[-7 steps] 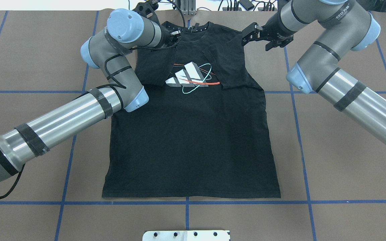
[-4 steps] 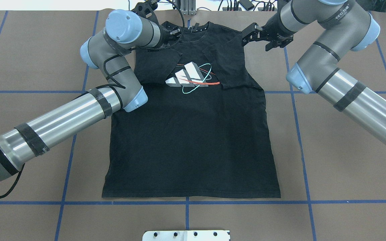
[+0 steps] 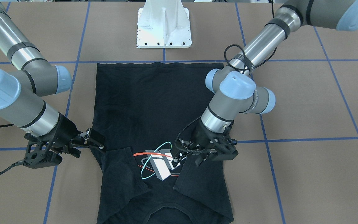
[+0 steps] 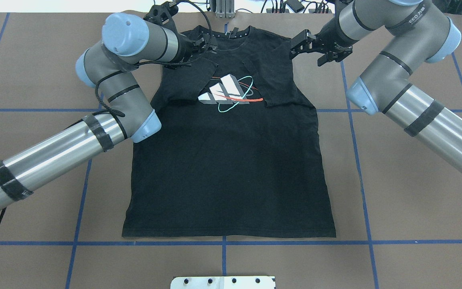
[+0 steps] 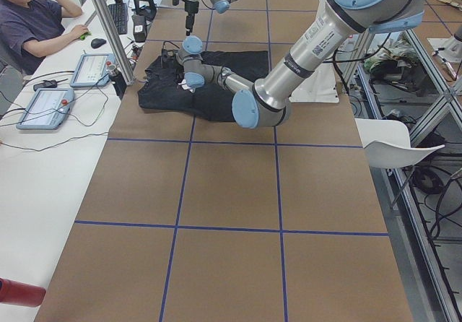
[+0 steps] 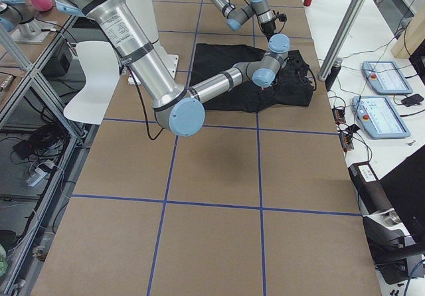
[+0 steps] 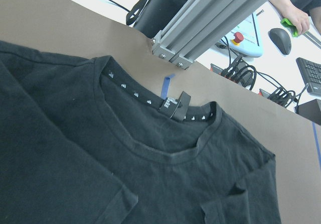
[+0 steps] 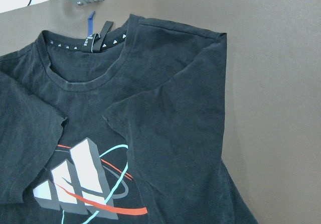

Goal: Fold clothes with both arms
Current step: 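Release the sleeve and move both grippers beside the shirt body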

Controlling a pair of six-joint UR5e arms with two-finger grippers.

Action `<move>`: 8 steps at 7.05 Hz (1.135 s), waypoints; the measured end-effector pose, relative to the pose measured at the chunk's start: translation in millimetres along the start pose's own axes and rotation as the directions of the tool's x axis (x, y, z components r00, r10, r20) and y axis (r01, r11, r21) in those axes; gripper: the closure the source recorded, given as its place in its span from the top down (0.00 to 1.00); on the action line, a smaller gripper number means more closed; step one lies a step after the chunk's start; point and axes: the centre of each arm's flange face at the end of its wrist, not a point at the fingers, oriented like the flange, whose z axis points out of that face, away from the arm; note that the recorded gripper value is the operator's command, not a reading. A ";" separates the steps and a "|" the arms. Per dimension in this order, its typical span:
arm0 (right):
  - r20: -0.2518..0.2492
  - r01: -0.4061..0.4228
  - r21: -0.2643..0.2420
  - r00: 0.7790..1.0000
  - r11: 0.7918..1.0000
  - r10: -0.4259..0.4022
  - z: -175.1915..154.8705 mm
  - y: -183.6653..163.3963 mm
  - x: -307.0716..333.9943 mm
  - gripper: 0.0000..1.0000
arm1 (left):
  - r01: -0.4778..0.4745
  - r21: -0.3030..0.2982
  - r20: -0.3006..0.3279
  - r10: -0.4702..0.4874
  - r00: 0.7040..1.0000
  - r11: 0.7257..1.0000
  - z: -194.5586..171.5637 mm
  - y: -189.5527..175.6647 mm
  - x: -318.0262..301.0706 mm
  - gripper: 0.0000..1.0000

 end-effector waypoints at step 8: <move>-0.030 -0.126 -0.155 0.992 0.980 0.123 -11.7 217.6 66.1 0.99 | -0.033 -0.162 0.102 0.050 0.994 0.986 -196.3 84.4 -148.0 0.99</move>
